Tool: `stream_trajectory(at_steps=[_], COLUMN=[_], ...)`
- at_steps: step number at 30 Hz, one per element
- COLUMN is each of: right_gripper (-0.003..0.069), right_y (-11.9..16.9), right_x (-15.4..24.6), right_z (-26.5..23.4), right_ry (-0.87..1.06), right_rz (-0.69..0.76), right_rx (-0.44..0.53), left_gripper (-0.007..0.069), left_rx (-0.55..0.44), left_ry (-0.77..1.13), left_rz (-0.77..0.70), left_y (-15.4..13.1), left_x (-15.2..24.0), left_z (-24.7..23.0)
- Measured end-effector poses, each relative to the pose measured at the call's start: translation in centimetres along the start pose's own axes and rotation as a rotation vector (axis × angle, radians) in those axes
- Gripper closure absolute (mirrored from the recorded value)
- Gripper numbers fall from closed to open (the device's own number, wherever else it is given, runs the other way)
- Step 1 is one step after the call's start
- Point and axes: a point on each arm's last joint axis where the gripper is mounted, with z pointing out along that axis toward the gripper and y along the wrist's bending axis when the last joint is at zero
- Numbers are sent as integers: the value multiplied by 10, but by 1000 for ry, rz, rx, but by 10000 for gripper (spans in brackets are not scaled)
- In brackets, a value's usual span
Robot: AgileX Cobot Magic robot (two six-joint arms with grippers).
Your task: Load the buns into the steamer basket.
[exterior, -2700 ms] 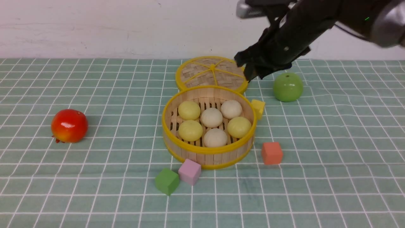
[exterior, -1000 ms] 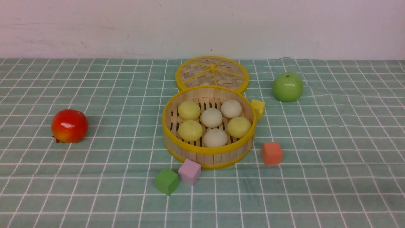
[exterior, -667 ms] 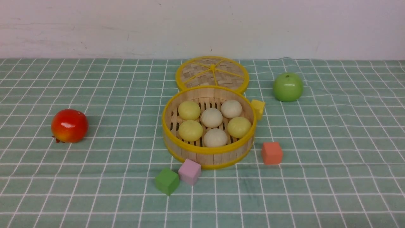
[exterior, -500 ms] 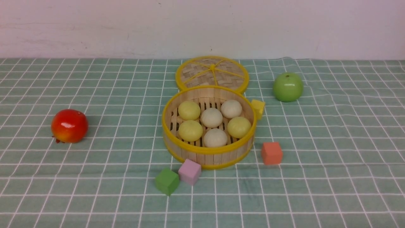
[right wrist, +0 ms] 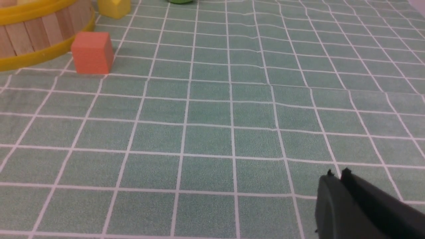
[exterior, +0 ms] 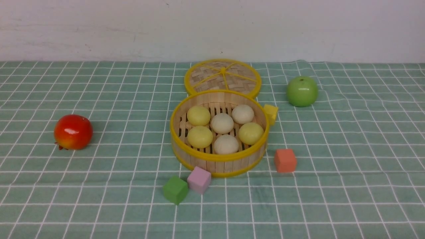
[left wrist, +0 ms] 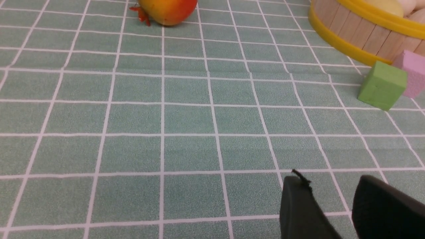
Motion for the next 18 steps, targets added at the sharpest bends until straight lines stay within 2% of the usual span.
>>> stream_trajectory(at_steps=[18], right_gripper=[620], right_y=[0], right_x=[0], right_z=[0], right_ry=[-1], right_rz=[0], right_rx=[0], left_gripper=[387], left_rx=[0], left_ry=[0], left_rz=[0], left_y=[0], left_x=[0], left_z=[0])
